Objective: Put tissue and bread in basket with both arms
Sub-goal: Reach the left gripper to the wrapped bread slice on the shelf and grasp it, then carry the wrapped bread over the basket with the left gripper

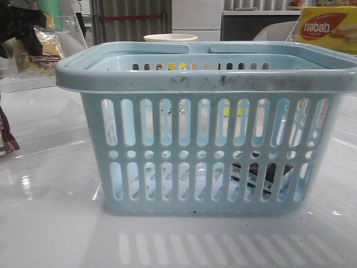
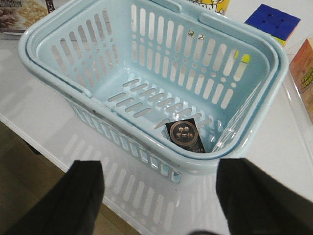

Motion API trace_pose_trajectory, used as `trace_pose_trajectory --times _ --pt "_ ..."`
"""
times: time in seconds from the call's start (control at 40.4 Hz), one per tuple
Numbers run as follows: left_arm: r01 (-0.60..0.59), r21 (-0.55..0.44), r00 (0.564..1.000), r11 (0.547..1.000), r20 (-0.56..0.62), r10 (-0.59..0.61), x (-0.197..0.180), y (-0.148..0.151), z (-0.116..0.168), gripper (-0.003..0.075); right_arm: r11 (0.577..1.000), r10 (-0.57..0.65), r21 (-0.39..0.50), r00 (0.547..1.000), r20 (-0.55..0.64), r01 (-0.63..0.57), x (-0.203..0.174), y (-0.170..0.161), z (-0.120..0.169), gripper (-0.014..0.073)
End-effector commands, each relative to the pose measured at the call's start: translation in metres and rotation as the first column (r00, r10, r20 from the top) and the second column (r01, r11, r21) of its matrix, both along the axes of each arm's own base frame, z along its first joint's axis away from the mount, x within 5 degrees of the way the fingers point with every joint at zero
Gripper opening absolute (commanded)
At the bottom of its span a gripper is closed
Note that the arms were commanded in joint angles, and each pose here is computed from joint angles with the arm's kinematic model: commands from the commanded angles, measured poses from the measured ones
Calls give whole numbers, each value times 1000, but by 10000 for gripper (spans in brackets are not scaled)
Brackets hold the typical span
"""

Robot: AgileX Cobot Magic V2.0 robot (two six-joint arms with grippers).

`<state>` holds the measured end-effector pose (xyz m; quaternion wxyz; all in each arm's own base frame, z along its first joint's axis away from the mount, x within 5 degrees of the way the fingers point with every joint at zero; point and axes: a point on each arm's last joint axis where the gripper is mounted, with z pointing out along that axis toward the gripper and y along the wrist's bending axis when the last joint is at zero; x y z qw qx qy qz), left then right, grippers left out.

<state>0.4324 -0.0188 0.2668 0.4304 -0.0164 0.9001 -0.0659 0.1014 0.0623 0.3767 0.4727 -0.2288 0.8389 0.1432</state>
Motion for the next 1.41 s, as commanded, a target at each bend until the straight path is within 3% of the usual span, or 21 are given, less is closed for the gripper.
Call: trace_pose_trajectory --times 0.0,0.223,0.421,0.866,1.113,1.237,1.385 --pt "-25 -24 988 999 151 28 -2 2 40 288 999 -6 38 996 90 3 2 0 14 581" --pt "-7 -26 996 1000 88 9 -8 0 40 165 999 -6 38 996 90 3 2 0 14 581" --pt "14 -37 998 999 60 -12 -24 -2 58 94 999 -6 38 996 90 3 2 0 14 581" --pt "79 -41 988 996 139 -73 -83 -12 130 93 999 -6 38 996 90 3 2 0 14 581" --pt "279 -30 950 960 155 -271 -128 -65 158 93 999 -6 38 996 90 3 2 0 14 581" --pt "438 -8 891 899 132 -434 -147 -109 157 93 999 -6 38 996 90 3 2 0 14 581" --pt "550 -6 831 835 98 -547 -156 -151 145 93 999 -6 38 996 90 3 2 0 14 581"
